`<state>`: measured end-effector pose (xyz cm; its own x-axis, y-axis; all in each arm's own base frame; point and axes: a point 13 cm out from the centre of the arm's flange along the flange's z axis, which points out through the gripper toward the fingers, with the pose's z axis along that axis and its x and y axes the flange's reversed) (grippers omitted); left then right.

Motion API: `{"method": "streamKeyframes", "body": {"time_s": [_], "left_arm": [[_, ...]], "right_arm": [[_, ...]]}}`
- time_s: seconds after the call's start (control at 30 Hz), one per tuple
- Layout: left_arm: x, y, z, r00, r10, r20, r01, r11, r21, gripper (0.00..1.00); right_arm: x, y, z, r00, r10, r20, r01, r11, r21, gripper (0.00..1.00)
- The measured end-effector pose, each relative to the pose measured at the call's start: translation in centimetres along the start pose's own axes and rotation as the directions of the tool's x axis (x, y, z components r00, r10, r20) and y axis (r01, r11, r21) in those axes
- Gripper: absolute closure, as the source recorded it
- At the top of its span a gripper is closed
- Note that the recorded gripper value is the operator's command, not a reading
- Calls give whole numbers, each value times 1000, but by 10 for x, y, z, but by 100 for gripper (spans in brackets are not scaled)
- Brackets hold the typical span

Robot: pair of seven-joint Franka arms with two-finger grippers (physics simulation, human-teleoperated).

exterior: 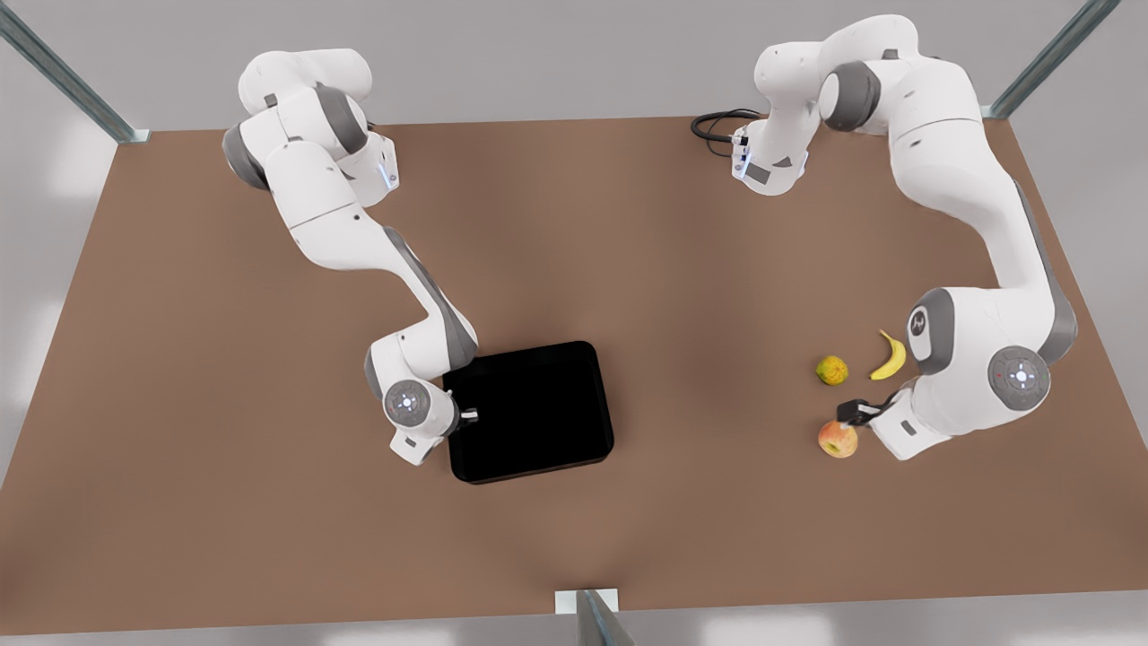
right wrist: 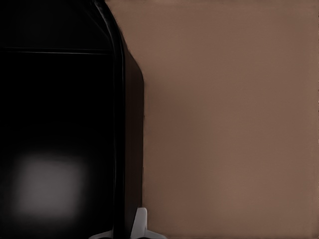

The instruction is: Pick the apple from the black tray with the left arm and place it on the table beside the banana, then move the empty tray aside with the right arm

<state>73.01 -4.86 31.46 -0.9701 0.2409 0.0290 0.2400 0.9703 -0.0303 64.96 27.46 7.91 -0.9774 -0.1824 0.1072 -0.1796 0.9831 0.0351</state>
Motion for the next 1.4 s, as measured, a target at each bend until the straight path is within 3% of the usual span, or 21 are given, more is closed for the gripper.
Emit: {"method": "streamKeyframes", "body": {"time_s": [0.2, 0.5, 0.63, 0.87, 1.13, 1.17, 1.2, 1.23, 1.27, 1.4], "left_arm": [[10, -13, -53, 998, -37, 41, 36, 999, 27, 0], [21, -17, -81, 996, -74, 55, 73, 997, 28, 0], [51, -27, -99, 995, -82, 63, 81, 996, 25, 0], [44, -38, -103, 992, -71, 108, 73, 997, -14, 0], [34, -53, -95, 992, -51, 119, 56, 998, -41, 0], [33, -57, -93, 992, -45, 117, 50, 998, -41, 0], [32, -59, -91, 992, -43, 116, 48, 998, -42, 0], [32, -59, -91, 992, -46, 116, 51, 998, -42, 0], [32, -57, -91, 992, -49, 116, 55, 997, -46, 0], [33, -55, -93, 992, -52, 114, 60, 996, -69, 0]], "right_arm": [[-2, 2, -23, 999, -31, 16, 31, 1000, -4, 84], [3, -29, -89, 998, -50, 23, 50, 999, 18, 85], [7, -119, -118, 1000, 10, 3, -10, 998, 65, 85], [28, -304, -135, 995, 81, -55, -75, 992, 105, 85], [34, -375, -48, 992, -70, -107, 74, 996, 41, 82], [32, -374, -43, 990, -97, -101, 101, 994, 34, 80], [30, -374, -40, 988, -123, -94, 127, 991, 30, 61], [26, -373, -41, 985, -150, -83, 153, 988, 30, 28], [22, -372, -44, 982, -175, -71, 177, 984, 32, 1], [-8, -353, -161, 957, -284, 65, 279, 958, 72, 0]]}}
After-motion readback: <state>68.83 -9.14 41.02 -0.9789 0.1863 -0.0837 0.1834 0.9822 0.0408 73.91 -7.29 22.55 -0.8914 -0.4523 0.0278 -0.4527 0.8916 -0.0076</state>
